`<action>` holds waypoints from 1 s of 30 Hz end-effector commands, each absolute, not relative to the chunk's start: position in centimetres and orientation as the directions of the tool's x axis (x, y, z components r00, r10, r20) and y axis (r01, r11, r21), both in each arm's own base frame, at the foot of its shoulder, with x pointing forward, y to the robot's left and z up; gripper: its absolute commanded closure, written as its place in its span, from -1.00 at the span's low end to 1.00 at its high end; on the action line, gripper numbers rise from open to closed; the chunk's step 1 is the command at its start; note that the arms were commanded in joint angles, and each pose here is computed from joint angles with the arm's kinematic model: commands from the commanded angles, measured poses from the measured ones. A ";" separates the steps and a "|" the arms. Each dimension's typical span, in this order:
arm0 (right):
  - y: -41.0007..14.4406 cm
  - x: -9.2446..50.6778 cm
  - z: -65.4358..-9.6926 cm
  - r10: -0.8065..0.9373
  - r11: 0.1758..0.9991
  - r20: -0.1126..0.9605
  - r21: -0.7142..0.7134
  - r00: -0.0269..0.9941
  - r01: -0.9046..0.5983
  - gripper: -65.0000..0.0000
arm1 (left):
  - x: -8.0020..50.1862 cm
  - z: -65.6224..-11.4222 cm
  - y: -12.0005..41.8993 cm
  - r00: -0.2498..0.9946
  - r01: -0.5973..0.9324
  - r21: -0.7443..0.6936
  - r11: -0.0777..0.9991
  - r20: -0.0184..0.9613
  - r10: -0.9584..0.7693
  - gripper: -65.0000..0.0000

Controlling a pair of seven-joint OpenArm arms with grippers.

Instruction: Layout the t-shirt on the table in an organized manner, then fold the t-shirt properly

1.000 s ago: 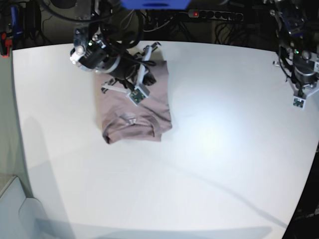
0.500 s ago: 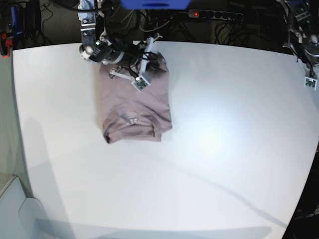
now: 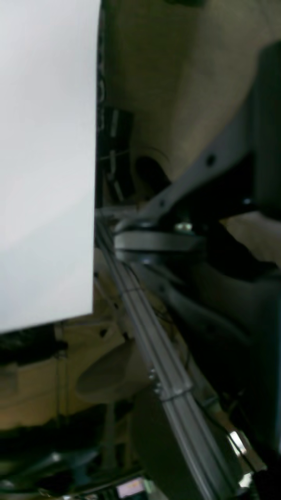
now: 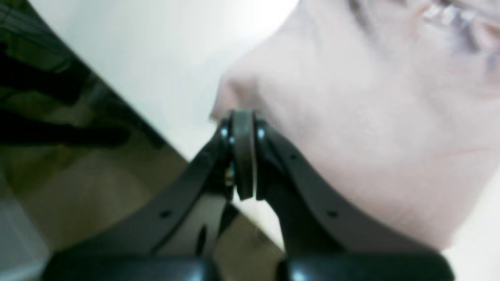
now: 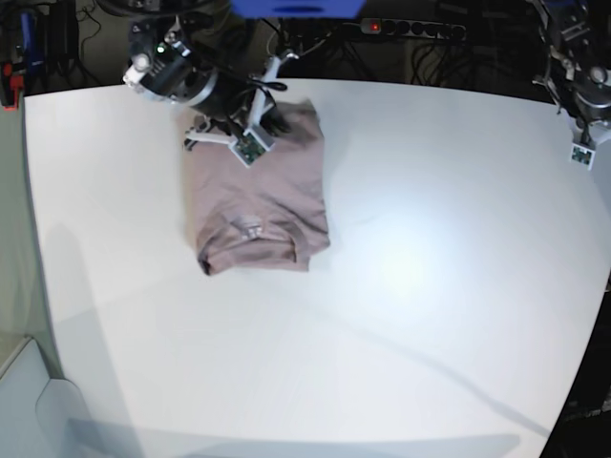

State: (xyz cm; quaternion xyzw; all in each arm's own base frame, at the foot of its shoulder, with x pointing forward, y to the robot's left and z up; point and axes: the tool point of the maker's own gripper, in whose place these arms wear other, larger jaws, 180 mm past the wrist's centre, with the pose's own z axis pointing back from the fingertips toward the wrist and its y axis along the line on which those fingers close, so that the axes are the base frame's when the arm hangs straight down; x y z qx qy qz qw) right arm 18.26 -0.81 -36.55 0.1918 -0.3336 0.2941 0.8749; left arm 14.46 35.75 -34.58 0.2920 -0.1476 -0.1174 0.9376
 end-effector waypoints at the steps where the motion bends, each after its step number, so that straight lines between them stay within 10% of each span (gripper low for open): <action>1: -2.0 18.2 -36.4 0.381 0.767 0.700 0.125 0.604 -0.629 1.00 | 14.2 -34.3 35.6 0.929 0.126 0.587 0.800 0.212 -0.302 1.00; 30: -20.1 1.7 -51.5 -0.003 0.973 0.311 0.221 0.950 -0.069 1.00 | 4.4 -49.2 8.9 0.898 0.387 -0.175 0.905 0.295 -0.326 1.00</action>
